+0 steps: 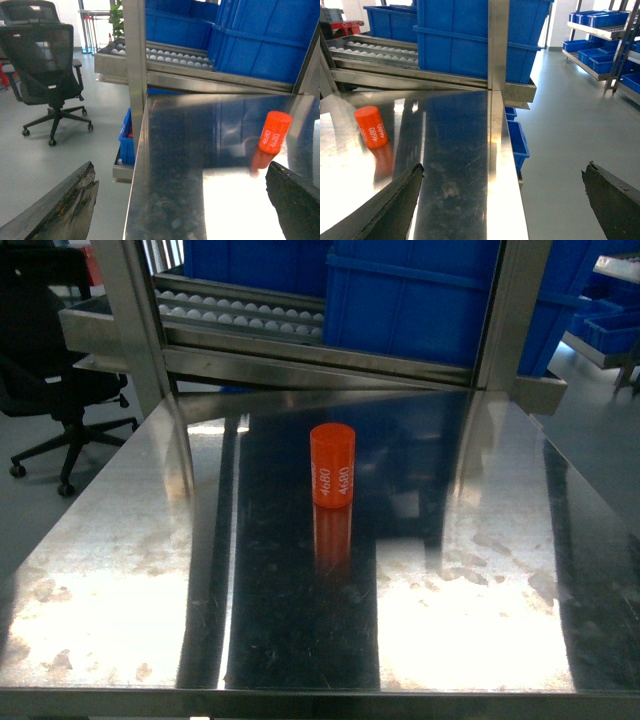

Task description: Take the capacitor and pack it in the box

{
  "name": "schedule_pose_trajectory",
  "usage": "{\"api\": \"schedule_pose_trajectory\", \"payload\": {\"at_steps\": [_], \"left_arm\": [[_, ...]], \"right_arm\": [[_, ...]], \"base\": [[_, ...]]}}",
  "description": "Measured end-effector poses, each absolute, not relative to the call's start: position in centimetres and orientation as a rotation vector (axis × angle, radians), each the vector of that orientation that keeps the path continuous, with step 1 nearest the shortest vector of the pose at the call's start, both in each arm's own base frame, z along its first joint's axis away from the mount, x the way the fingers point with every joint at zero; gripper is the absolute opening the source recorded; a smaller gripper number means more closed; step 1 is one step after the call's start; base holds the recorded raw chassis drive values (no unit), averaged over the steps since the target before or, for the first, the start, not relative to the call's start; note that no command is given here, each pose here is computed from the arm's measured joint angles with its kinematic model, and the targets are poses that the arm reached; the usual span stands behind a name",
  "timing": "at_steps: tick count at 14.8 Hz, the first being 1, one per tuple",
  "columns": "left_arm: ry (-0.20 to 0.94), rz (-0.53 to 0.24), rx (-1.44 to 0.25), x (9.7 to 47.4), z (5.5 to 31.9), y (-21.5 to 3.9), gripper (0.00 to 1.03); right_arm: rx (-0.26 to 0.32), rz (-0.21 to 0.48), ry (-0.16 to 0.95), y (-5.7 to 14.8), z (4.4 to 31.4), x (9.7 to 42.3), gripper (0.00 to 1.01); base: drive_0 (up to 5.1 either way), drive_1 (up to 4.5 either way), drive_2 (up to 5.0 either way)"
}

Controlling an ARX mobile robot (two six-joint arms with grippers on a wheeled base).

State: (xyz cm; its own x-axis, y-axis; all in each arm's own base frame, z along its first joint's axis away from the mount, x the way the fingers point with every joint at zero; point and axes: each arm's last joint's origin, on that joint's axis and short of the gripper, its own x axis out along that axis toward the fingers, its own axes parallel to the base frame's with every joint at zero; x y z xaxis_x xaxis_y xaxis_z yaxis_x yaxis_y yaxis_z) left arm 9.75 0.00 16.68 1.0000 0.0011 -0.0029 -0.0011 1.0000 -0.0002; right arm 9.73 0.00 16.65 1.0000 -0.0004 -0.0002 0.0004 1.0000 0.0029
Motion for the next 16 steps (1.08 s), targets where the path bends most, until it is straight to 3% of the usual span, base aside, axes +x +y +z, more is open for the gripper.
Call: {"api": "schedule_pose_trajectory", "payload": {"at_steps": [16], "left_arm": [[0.002, 0.000, 0.001, 9.75, 16.70, 0.00, 0.98]], "right_arm": [[0.002, 0.000, -0.002, 0.00, 16.67, 9.73, 0.98]], "base": [[0.0, 0.00, 0.0]]}}
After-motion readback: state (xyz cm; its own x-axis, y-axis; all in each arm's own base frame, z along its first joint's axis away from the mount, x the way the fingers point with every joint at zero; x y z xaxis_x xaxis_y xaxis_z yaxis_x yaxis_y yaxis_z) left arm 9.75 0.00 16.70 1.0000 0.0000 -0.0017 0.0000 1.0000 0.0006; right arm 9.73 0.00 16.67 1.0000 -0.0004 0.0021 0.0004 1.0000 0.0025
